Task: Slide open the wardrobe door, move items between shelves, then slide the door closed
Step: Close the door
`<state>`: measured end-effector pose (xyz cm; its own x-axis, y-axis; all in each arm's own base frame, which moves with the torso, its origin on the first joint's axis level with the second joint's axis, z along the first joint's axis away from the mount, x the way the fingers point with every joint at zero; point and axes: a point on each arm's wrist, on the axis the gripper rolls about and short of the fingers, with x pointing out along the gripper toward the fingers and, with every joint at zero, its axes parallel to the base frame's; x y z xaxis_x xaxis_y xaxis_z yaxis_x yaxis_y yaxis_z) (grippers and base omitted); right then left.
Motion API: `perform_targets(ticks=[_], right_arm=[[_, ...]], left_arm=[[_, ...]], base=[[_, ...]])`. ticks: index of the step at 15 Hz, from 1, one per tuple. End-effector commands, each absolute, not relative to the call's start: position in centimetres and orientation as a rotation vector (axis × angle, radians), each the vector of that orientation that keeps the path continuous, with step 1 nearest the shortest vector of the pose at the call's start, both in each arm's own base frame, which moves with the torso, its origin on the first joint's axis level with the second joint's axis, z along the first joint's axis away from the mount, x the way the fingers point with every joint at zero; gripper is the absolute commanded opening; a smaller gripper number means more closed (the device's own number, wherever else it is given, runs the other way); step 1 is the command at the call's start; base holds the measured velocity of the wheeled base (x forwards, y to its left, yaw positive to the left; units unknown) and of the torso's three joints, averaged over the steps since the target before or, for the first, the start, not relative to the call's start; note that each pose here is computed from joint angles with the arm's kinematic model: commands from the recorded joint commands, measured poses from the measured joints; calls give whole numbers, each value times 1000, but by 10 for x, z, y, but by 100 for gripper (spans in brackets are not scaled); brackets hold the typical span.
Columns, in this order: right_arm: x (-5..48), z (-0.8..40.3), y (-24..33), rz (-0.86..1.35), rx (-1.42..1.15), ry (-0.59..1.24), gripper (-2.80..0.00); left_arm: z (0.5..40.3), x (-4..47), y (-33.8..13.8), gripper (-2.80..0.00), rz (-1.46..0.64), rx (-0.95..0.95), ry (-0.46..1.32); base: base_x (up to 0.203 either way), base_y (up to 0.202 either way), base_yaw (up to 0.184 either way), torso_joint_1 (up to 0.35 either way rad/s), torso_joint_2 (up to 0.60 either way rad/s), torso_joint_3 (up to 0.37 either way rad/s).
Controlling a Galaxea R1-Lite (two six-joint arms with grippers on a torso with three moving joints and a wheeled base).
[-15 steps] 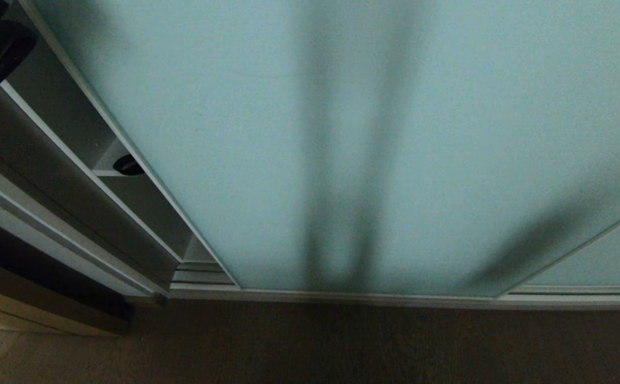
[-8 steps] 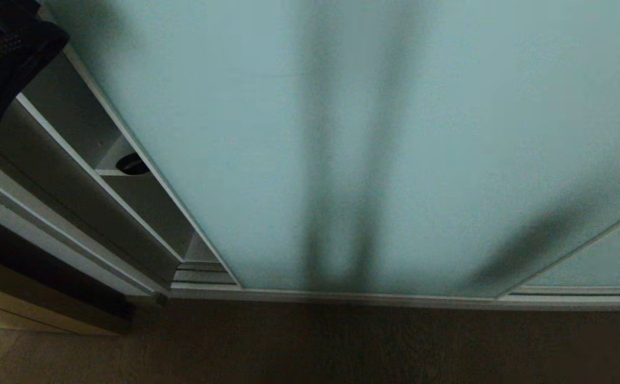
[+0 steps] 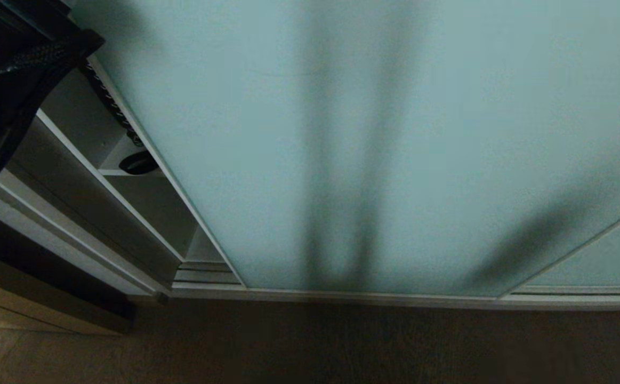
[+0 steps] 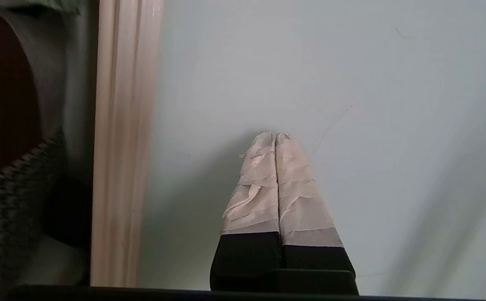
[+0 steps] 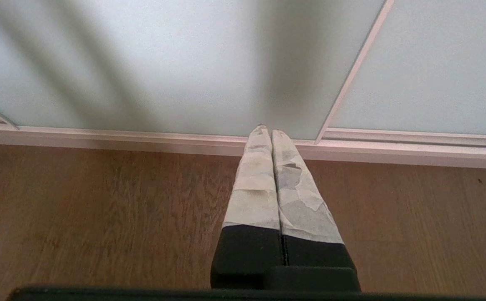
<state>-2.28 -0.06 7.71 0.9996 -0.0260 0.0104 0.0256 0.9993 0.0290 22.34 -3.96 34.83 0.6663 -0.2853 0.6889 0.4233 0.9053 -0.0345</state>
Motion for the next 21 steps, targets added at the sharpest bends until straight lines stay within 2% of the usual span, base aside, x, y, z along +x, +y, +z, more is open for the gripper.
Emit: perform_targets(ticks=[1,7,16,19,21], right_arm=[[-23,77,-1,-26,29,-10,-280],[-23,77,-1,-26,29,-9,-280],[-23,77,-1,-26,29,-10,-280],[-23,77,-1,-26,29,-10,-280],[-23,77,-1,-26,29,-10,-280]], left_arm=[[350,226,-38,-280,-382,-186,-756],[362,210,-20,-280,-272,-154,-801],[360,184,17,-280,-54,-104,-754],[363,167,18,-280,-38,-93,-774],[362,155,17,-280,-37,-100,-709]], base=[[0,0,0,0,0,0],[0,0,0,0,0,0],[0,0,0,0,0,0],[0,0,0,0,0,0],[0,0,0,0,0,0]])
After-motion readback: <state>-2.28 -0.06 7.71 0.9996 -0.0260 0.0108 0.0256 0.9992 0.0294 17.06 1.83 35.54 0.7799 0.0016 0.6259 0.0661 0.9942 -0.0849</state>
